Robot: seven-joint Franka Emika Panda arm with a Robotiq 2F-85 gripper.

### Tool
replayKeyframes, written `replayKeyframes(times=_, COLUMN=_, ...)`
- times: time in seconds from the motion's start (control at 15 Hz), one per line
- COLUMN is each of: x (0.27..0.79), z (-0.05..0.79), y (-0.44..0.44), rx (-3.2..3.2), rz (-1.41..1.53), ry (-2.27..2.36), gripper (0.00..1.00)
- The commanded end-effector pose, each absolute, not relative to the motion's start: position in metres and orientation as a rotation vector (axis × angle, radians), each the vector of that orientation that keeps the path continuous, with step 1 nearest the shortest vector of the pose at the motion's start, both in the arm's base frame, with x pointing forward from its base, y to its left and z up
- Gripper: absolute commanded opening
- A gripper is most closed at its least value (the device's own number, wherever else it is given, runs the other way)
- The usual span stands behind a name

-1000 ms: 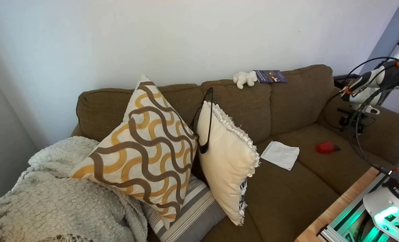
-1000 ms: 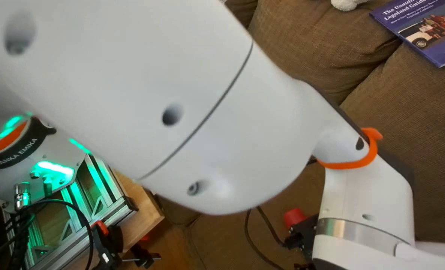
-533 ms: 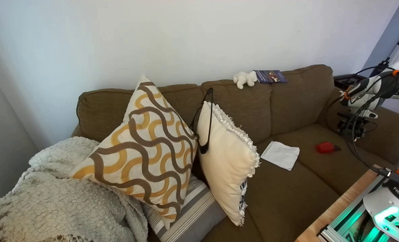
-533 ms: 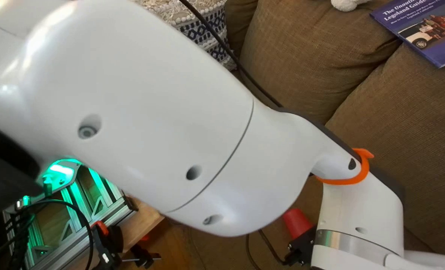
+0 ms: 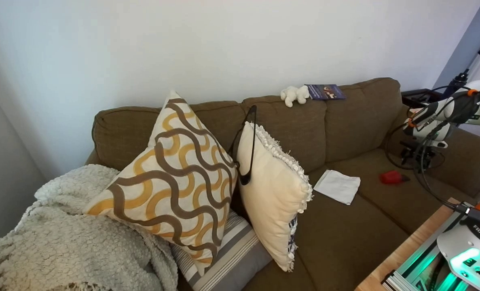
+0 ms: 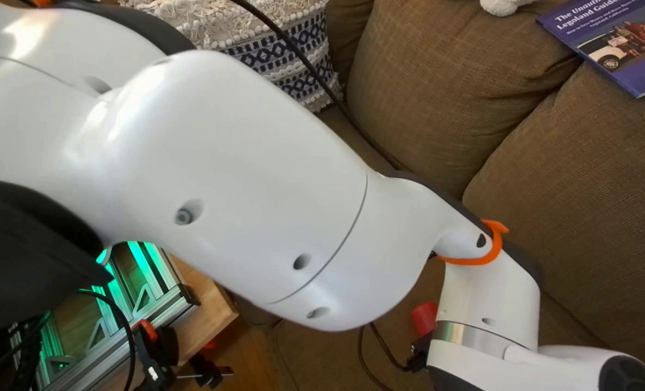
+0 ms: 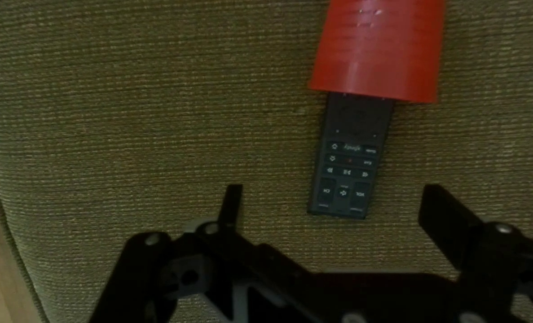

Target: Put the black remote control on the white towel

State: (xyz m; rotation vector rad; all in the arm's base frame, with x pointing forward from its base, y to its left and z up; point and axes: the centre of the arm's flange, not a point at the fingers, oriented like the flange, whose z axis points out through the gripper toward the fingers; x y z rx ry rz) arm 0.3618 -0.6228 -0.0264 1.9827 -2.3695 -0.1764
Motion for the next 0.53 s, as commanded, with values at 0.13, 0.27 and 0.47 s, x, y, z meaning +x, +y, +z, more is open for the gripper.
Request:
replayKeyframes(times=0.13, x=0.357, z=-0.072, y=-0.621, rx=1.927, rz=-0.137, ry=-2.428, gripper=1.00)
replayKeyframes(times=0.27, x=0.354, z=-0.061, y=-0.612, rx=1.955, rz=-0.172, ry=-2.396, gripper=1.00)
replayKeyframes(times=0.47, x=0.355, z=-0.070, y=-0.608, rx=1.951, rz=-0.181, ry=-2.401, gripper=1.00)
